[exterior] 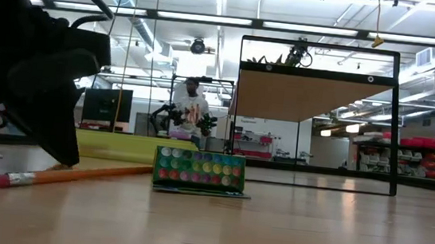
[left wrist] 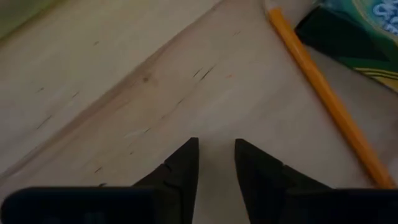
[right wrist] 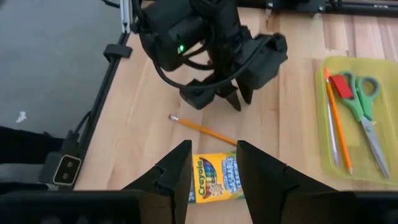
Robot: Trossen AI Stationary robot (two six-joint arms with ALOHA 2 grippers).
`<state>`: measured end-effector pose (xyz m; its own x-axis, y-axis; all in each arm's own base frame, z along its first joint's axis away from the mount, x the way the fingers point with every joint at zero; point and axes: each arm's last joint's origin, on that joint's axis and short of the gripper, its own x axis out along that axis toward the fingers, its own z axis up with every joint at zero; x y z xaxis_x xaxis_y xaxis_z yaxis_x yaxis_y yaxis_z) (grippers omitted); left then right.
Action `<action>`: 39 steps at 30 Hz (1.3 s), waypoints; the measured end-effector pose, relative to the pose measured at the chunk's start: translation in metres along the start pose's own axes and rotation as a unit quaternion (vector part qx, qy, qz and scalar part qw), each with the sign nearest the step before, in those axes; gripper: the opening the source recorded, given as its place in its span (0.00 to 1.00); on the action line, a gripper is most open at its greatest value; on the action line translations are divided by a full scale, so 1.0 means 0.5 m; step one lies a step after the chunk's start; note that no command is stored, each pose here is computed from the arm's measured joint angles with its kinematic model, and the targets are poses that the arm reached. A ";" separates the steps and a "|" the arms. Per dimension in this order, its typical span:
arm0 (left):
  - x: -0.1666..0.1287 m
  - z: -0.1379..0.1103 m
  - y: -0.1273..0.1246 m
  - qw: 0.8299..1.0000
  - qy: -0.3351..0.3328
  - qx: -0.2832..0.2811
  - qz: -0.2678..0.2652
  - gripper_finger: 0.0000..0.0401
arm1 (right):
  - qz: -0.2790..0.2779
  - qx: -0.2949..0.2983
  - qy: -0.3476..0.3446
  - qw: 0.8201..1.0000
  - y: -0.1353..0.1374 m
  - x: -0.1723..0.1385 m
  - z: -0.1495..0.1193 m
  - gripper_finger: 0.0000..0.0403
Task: Pack school essentials
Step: Put the orange pencil into the yellow supply box
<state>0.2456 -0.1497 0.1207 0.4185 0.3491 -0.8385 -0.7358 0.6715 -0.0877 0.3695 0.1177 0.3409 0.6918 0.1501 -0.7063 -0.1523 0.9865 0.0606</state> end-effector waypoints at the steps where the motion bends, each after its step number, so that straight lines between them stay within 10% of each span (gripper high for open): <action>1: -0.003 0.002 0.000 1.000 0.004 -0.002 -0.003 0.27 | 0.000 0.000 0.001 1.000 0.000 -0.001 0.000 0.33; 10: -0.029 0.023 -0.054 0.987 -0.028 -0.066 -0.141 0.26 | -0.004 -0.001 0.003 1.000 -0.001 -0.001 -0.002 0.33; 24: 0.017 0.036 -0.054 0.991 -0.049 -0.056 -0.115 0.49 | -0.005 -0.001 0.004 1.000 -0.001 -0.001 -0.002 0.33; 39: 0.027 -0.012 -0.057 0.995 -0.013 0.004 -0.102 0.29 | -0.004 0.002 0.002 1.000 -0.002 -0.015 -0.001 0.33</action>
<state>0.2691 -0.1680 0.1087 0.5728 0.2215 -0.7892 -0.6299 0.7351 -0.2508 0.3641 0.1155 0.3456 0.6903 0.1427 -0.7094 -0.1437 0.9879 0.0588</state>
